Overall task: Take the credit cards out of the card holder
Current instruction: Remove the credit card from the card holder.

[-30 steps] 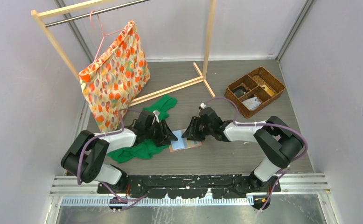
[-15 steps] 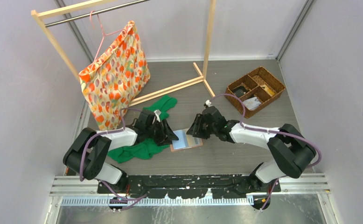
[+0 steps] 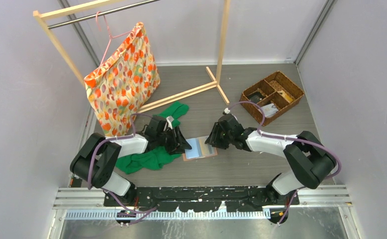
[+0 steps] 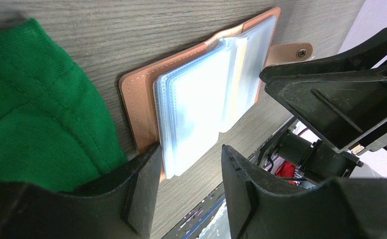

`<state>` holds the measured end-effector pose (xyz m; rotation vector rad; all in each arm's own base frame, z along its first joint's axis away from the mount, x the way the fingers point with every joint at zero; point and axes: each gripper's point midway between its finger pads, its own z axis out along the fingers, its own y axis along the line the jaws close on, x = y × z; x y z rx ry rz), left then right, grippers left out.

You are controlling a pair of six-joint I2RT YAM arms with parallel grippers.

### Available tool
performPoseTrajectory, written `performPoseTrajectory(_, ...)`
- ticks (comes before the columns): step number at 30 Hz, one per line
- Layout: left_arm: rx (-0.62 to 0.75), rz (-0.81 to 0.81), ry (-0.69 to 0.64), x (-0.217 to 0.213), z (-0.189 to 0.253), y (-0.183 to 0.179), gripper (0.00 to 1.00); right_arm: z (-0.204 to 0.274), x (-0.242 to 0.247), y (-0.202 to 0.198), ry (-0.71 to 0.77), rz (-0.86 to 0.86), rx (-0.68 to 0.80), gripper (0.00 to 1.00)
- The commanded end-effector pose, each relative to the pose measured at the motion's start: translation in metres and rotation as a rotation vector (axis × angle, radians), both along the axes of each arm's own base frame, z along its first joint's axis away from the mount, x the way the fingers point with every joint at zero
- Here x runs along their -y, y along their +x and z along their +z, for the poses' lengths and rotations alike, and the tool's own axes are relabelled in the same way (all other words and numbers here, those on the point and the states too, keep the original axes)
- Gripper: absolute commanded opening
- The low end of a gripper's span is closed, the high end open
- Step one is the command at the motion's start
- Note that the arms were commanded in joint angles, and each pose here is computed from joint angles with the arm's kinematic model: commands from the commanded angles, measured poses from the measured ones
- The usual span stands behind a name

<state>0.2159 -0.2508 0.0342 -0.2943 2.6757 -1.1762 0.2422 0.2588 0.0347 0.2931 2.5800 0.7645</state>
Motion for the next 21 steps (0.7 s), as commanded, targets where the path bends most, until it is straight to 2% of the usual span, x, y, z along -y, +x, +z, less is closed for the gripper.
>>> performPoseTrajectory(1,-0.016,0.011,0.097,-0.013,-0.024,-0.002,0.50,-0.010,0.006,0.000,-0.046,0.008,0.004,0.45)
performPoseTrajectory(6,-0.014,0.010,0.094,-0.011,-0.022,0.000,0.50,-0.019,0.006,-0.002,-0.055,0.019,-0.017,0.45)
performPoseTrajectory(21,-0.006,0.002,0.108,-0.013,-0.019,0.001,0.50,-0.003,-0.013,-0.004,0.014,0.092,-0.023,0.45)
